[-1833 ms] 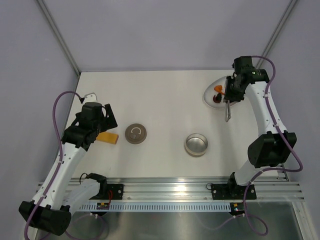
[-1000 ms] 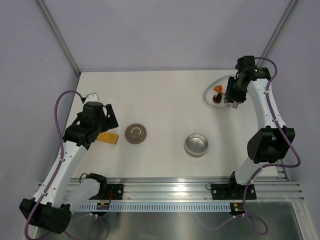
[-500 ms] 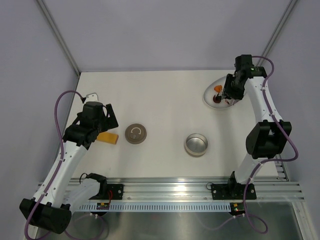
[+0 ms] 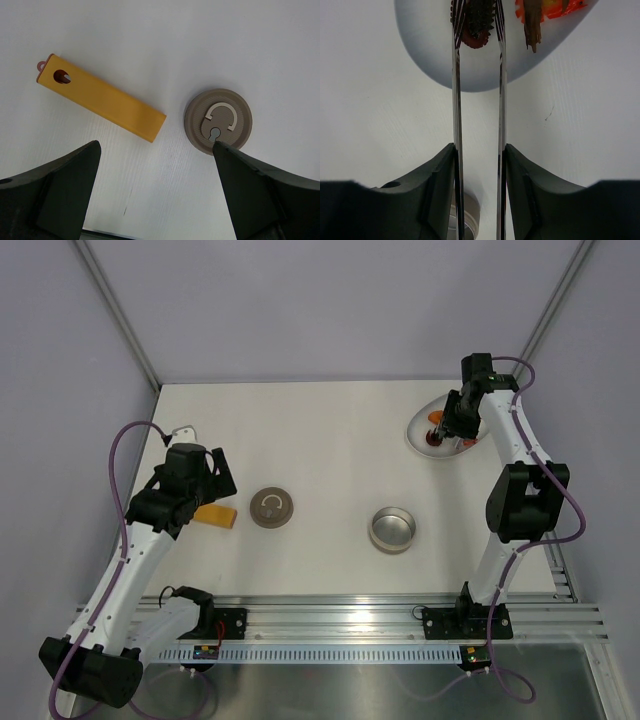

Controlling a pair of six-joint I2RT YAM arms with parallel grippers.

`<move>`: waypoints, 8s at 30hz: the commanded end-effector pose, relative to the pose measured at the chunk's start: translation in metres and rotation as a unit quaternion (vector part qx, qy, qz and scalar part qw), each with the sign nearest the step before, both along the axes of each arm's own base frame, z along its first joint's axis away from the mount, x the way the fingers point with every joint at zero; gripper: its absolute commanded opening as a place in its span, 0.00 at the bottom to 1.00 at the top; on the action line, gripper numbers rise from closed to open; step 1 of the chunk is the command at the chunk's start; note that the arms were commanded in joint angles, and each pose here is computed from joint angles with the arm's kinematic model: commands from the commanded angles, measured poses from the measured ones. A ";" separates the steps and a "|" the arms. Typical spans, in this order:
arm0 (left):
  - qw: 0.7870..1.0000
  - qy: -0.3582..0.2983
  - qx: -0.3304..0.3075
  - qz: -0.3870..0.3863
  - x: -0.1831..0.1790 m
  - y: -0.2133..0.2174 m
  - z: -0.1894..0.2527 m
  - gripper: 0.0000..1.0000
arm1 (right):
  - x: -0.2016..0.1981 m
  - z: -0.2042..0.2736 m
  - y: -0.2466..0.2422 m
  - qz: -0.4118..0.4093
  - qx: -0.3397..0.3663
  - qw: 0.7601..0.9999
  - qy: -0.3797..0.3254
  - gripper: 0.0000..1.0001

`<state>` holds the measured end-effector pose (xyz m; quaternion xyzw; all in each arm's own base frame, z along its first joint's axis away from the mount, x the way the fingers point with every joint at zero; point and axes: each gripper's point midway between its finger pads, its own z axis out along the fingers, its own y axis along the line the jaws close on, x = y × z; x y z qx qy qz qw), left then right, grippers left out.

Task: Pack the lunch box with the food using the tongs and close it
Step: Pick up the fake food from the plate, then move the packing box to the center of the board, then place the fake food in the packing box.

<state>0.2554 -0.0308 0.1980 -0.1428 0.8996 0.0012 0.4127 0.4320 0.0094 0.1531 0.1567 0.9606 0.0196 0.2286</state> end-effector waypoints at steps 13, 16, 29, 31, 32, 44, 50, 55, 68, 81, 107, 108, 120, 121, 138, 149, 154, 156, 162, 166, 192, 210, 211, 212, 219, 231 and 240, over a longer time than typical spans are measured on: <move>1.000 -0.016 -0.015 -0.004 0.009 -0.007 0.003 0.99 | 0.019 -0.012 -0.011 -0.023 0.009 1.000 -0.013 0.49; 1.000 -0.013 -0.013 -0.003 0.009 -0.006 0.001 0.99 | 0.019 -0.017 -0.009 -0.020 0.016 1.000 -0.010 0.49; 1.000 -0.011 -0.015 -0.005 0.010 -0.008 -0.001 0.99 | 0.023 0.016 -0.005 -0.023 0.031 0.997 -0.065 0.49; 1.000 -0.011 -0.016 -0.004 0.010 -0.008 -0.001 0.99 | 0.022 0.016 -0.001 -0.019 0.039 0.997 -0.064 0.49; 1.000 -0.010 -0.017 -0.004 0.010 -0.008 -0.002 0.99 | 0.021 0.015 -0.001 -0.019 0.041 0.997 -0.063 0.49; 1.000 -0.008 -0.018 -0.004 0.008 -0.008 -0.002 0.99 | 0.007 -0.032 -0.001 -0.021 0.038 0.999 -0.008 0.50; 1.000 -0.010 -0.018 -0.004 0.006 -0.007 -0.001 0.99 | 0.004 -0.035 -0.001 -0.025 0.040 0.999 -0.008 0.46; 1.000 -0.010 -0.019 -0.005 0.006 -0.008 -0.001 0.99 | 0.007 -0.020 -0.001 -0.022 0.037 0.999 -0.026 0.36; 0.998 -0.003 -0.045 -0.047 0.005 -0.026 -0.002 0.99 | 0.005 0.022 -0.010 -0.031 0.015 0.997 -0.071 0.28; 0.921 0.109 -0.111 -0.358 -0.049 -0.252 -0.028 0.97 | -0.002 0.007 -0.010 -0.035 0.018 0.998 -0.055 0.28; 0.742 0.193 -0.141 -0.627 -0.101 -0.429 -0.117 0.88 | -0.008 0.025 -0.012 -0.034 0.011 0.997 -0.071 0.28; 0.745 0.191 -0.141 -0.623 -0.093 -0.430 -0.119 0.88 | -0.006 0.027 -0.012 -0.035 0.011 0.997 -0.074 0.28; 0.786 0.159 -0.152 -0.578 -0.018 -0.443 -0.120 0.89 | -0.007 0.030 -0.013 -0.040 0.009 0.996 -0.074 0.28; 0.787 0.155 -0.157 -0.576 -0.011 -0.449 -0.119 0.89 | -0.008 0.030 -0.013 -0.039 0.009 0.997 -0.073 0.28; 0.856 0.078 -0.126 -0.496 0.019 -0.422 -0.079 0.89 | -0.021 0.037 -0.015 -0.044 0.005 0.996 -0.082 0.29; 0.889 0.075 -0.012 -0.452 -0.052 -0.425 -0.099 0.91 | -0.019 0.035 -0.020 -0.046 -0.010 0.996 -0.077 0.29; 0.907 0.093 -0.032 -0.409 -0.052 -0.439 -0.122 0.98 | -0.012 0.038 -0.018 -0.041 -0.007 0.996 -0.080 0.29; 0.910 0.102 -0.042 -0.400 -0.054 -0.445 -0.132 0.99 | -0.011 0.038 -0.017 -0.040 -0.004 0.996 -0.080 0.29; 0.928 0.103 -0.046 -0.356 -0.043 -0.456 -0.148 0.99 | -0.008 0.042 -0.014 -0.036 0.004 0.996 -0.085 0.29; 0.937 0.080 -0.054 -0.337 -0.027 -0.468 -0.143 0.99 | -0.009 0.042 -0.014 -0.035 0.005 0.996 -0.084 0.29; 0.933 0.034 -0.099 -0.344 0.068 -0.443 -0.086 0.98 | -0.029 0.049 -0.010 -0.034 0.016 0.995 -0.088 0.29; 0.955 0.024 -0.111 -0.274 0.052 -0.280 -0.010 0.99 | -0.056 0.065 0.083 0.076 0.037 0.990 -0.116 0.30; 0.957 0.030 -0.109 -0.266 0.049 -0.271 -0.015 0.99 | -0.060 0.064 0.094 0.090 0.040 0.989 -0.115 0.30; 0.959 0.030 -0.110 -0.259 0.048 -0.265 -0.015 0.99 | -0.062 0.061 0.098 0.094 0.039 0.988 -0.113 0.30; 0.968 0.014 -0.094 -0.234 0.037 -0.226 -0.006 0.99 | -0.084 0.037 0.115 0.110 0.043 0.990 -0.082 0.30; 0.969 0.030 -0.092 -0.226 0.029 -0.218 -0.019 0.99 | -0.111 0.021 0.127 0.119 0.059 0.989 -0.066 0.30; 0.971 0.032 -0.091 -0.220 0.027 -0.215 -0.021 0.99 | -0.124 0.029 0.123 0.116 0.062 0.988 -0.082 0.30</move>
